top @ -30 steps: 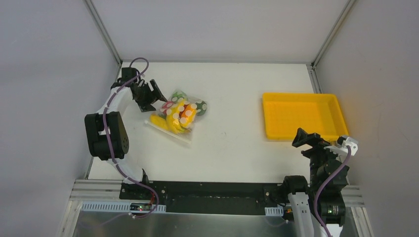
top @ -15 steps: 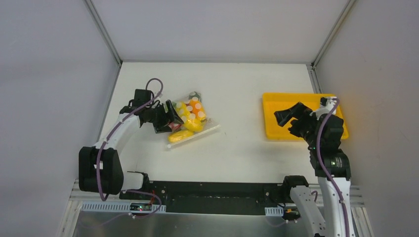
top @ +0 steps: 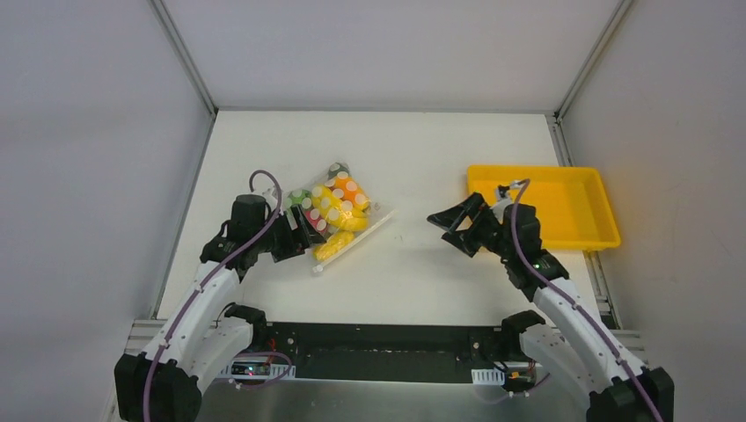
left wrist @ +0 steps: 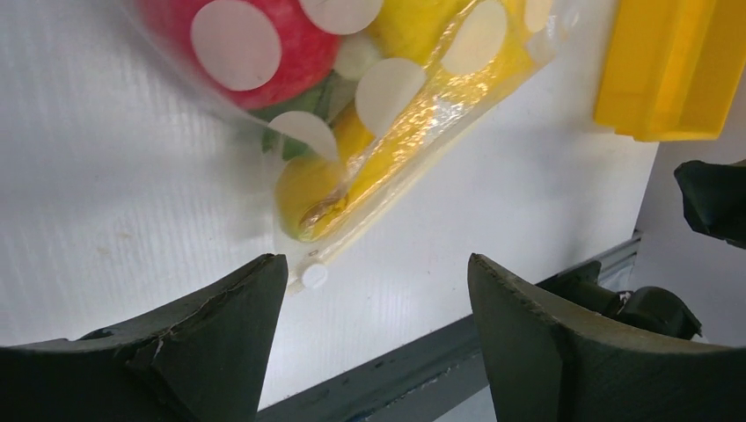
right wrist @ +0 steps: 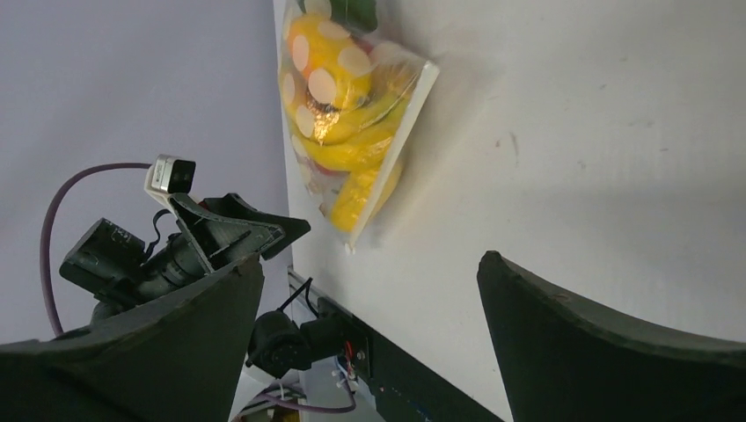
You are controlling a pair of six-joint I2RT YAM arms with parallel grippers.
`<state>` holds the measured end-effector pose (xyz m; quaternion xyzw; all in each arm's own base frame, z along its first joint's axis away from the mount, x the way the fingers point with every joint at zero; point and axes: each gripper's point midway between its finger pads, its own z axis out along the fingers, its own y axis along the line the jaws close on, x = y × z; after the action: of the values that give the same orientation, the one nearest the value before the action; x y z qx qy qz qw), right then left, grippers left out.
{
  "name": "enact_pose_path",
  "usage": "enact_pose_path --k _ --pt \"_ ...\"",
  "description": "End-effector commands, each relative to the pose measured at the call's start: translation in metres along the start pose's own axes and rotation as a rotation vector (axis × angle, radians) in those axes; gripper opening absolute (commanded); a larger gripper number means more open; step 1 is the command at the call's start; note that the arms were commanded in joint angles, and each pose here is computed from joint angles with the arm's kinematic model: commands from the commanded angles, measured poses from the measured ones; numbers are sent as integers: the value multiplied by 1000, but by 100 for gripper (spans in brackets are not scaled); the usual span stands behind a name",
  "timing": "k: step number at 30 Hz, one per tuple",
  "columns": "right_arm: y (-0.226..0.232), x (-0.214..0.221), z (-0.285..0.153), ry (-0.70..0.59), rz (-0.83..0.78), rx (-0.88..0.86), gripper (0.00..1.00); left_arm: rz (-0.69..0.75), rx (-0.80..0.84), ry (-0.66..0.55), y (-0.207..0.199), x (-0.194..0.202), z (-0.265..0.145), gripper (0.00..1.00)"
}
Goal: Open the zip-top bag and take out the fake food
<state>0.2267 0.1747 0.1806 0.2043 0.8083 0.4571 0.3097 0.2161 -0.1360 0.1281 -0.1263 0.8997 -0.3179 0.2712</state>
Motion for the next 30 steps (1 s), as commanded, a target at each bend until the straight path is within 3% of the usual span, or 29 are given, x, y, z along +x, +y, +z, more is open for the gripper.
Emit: enact_pose_path --k 1,14,22,30 --pt "42 14 36 0 15 -173 95 -59 -85 -36 26 12 2 78" --pt "28 37 166 -11 154 -131 69 -46 -45 21 28 43 -14 78" --pt "13 38 208 -53 240 -175 59 -67 -17 41 30 56 -15 78" --pt "7 31 198 -122 234 -175 1 -111 30 55 24 57 -6 78"
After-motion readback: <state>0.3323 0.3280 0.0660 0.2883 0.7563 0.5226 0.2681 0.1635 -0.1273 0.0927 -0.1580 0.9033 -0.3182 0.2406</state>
